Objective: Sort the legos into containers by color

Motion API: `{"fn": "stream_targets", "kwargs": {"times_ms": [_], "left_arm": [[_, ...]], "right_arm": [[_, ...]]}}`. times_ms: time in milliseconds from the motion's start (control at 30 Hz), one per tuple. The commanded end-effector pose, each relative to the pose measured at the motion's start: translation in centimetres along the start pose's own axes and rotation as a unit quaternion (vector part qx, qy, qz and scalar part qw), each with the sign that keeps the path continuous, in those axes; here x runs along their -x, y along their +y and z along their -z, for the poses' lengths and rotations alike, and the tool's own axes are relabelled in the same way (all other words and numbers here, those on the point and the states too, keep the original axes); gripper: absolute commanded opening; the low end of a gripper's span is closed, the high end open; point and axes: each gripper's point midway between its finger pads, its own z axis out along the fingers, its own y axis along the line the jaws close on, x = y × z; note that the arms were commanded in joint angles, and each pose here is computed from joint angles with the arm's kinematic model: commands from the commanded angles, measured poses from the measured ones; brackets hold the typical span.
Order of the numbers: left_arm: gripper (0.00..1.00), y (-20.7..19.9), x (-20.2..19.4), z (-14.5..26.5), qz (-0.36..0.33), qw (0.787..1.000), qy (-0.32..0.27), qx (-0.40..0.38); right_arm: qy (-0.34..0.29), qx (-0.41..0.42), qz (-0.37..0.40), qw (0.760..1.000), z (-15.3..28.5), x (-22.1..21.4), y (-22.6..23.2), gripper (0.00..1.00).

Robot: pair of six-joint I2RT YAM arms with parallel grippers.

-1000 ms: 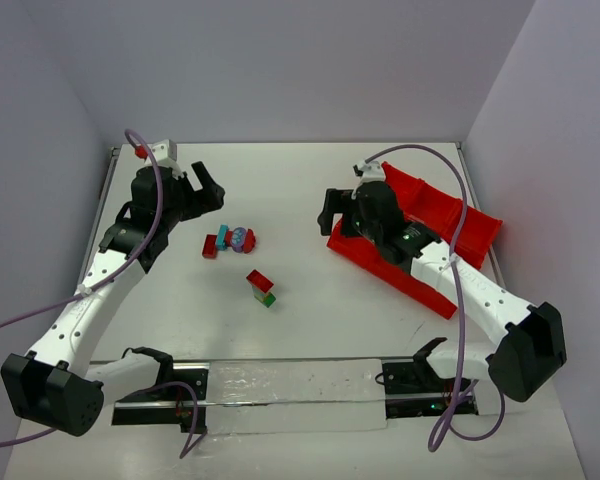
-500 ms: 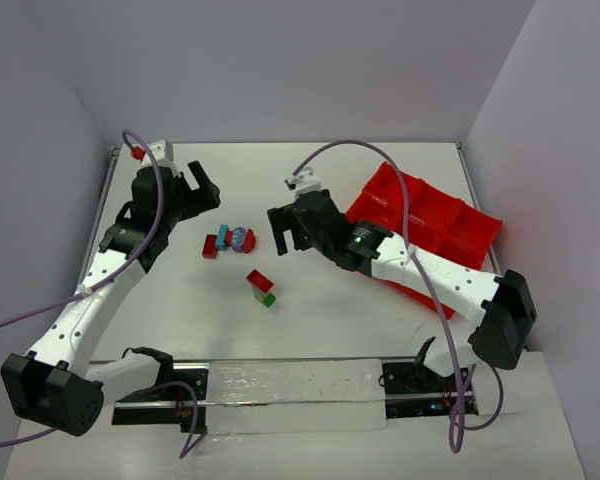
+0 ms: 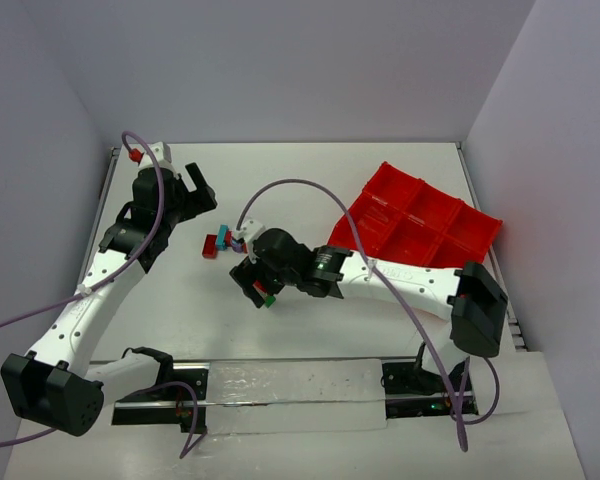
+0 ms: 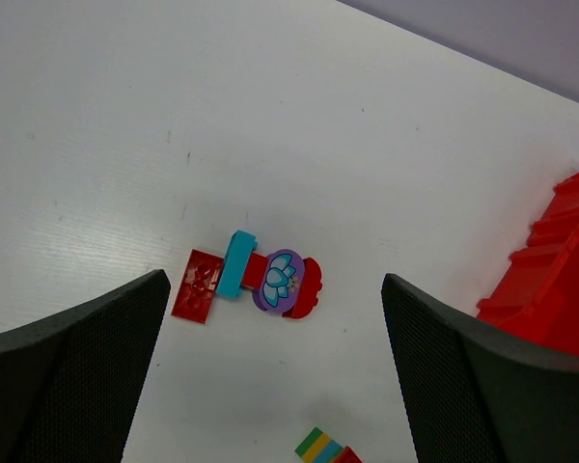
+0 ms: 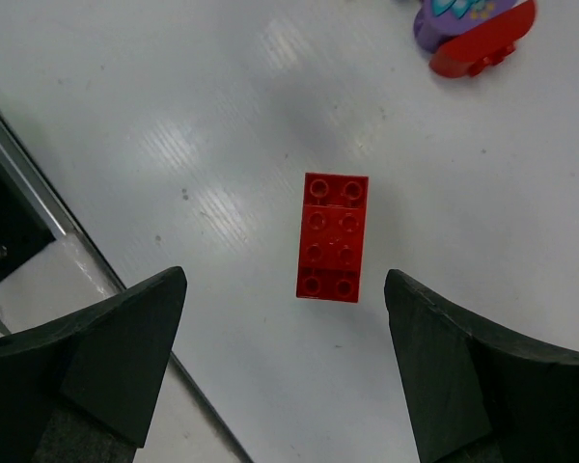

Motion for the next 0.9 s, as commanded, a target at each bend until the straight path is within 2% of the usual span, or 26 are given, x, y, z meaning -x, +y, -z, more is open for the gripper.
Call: {"fn": "stream_targets", "kwargs": {"times_ms": [0, 233, 367, 500, 700, 867], "left_arm": [[0.99, -0.7, 1.7, 0.6, 0.002, 1.000, -0.021, -0.007], [0.99, -0.5, 2.2, 1.1, 0.000, 1.000, -0.029, -0.005], [0.99, -0.6, 2.1, 1.0, 0.001, 1.000, -0.027, -0.008], [0.99, -0.7, 2.0, 1.0, 0.001, 1.000, -0.024, -0.008], [0.99, -0.6, 2.2, 1.1, 0.000, 1.000, -0.028, -0.009], [0.99, -0.7, 2.1, 1.0, 0.000, 1.000, -0.026, -0.009]], "right_arm": [[-0.004, 0.012, 0.020, 1.000, -1.1, 1.3, 0.8, 0.89], [0.026, -0.045, 0.023, 0.998, -3.3, -0.4, -0.8, 0.86], [0.028, -0.053, 0.021, 0.998, -3.9, -0.6, -1.0, 0.78], [0.037, -0.052, 0.021, 0.998, -4.6, -0.9, -0.9, 0.75], [0.040, -0.052, 0.023, 0.998, -4.9, -1.0, -0.8, 0.59], [0.046, -0.055, 0.025, 0.997, -5.3, -1.3, -0.9, 0.52]]}}
